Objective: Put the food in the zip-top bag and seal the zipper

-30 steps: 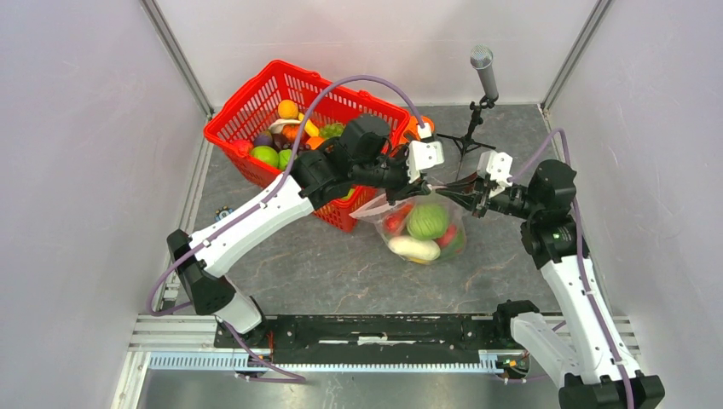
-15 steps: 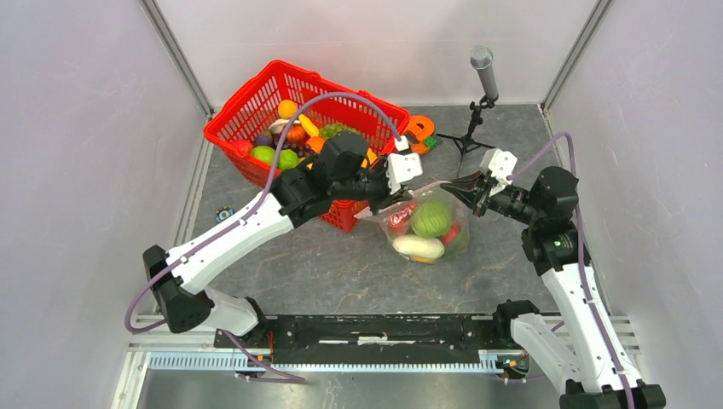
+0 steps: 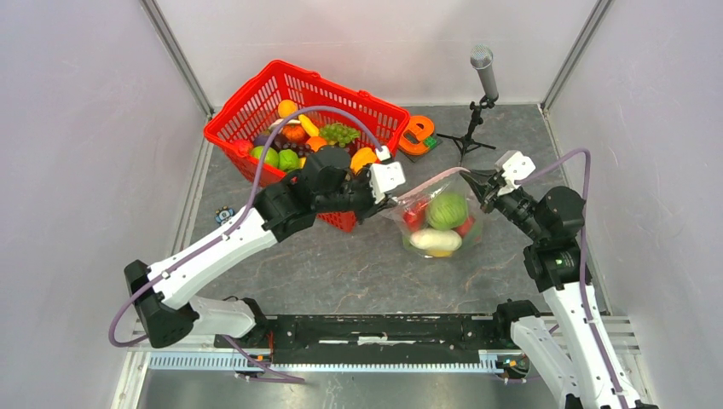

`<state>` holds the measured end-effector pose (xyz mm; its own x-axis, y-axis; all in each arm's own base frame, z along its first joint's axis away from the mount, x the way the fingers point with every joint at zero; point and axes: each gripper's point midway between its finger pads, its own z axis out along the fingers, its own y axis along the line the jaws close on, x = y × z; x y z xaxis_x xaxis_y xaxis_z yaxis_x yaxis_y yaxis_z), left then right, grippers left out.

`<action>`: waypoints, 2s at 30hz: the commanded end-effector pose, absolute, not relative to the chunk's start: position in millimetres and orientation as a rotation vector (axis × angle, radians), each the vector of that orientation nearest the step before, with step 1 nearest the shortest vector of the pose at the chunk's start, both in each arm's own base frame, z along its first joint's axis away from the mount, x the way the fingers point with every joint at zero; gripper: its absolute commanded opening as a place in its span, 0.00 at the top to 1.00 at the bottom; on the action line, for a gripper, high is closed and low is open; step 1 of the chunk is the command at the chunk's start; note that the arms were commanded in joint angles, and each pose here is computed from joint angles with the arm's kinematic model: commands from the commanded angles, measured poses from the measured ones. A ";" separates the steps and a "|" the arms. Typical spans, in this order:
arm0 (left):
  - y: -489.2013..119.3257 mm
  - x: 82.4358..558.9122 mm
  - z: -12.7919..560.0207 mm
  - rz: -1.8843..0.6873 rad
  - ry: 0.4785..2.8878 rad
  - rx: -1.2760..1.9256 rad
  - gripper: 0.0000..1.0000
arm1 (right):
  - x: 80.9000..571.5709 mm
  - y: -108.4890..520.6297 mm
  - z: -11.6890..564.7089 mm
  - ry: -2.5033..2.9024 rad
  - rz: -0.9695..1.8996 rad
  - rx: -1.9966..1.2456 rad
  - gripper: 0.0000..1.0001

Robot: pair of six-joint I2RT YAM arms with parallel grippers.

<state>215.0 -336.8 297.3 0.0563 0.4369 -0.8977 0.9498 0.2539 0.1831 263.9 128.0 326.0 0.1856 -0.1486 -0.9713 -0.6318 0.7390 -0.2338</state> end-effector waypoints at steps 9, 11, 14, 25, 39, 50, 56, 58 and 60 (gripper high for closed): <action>-314.1 217.0 301.5 -0.608 1.593 1.242 0.98 | 277.2 98.6 364.3 1.251 0.226 -0.529 1.00; -313.0 217.7 302.6 -0.602 1.593 1.234 0.98 | 277.0 95.9 365.4 1.247 0.214 -0.515 1.00; -310.6 218.3 304.7 -0.595 1.592 1.218 0.97 | 275.9 93.2 367.8 1.233 0.205 -0.497 1.00; -302.7 223.7 310.6 -0.551 1.600 1.170 0.61 | 276.6 93.2 368.6 1.225 0.209 -0.488 1.00; -309.6 238.0 338.5 -0.587 1.524 1.058 0.21 | 262.2 105.9 380.6 1.175 0.253 -0.567 1.00; -287.7 251.8 351.9 -0.611 1.532 0.851 0.00 | 300.6 13.2 355.0 1.500 -0.146 -0.175 1.00; -257.1 268.4 356.8 -0.558 1.560 0.670 0.00 | 319.1 14.0 410.0 1.455 -0.165 -0.176 1.00; -249.4 271.7 356.4 -0.555 1.563 0.625 0.00 | 314.8 29.5 433.3 1.383 -0.089 -0.225 1.00; -240.1 276.8 357.5 -0.527 1.562 0.583 0.00 | 304.8 57.6 440.0 1.325 0.045 -0.329 1.00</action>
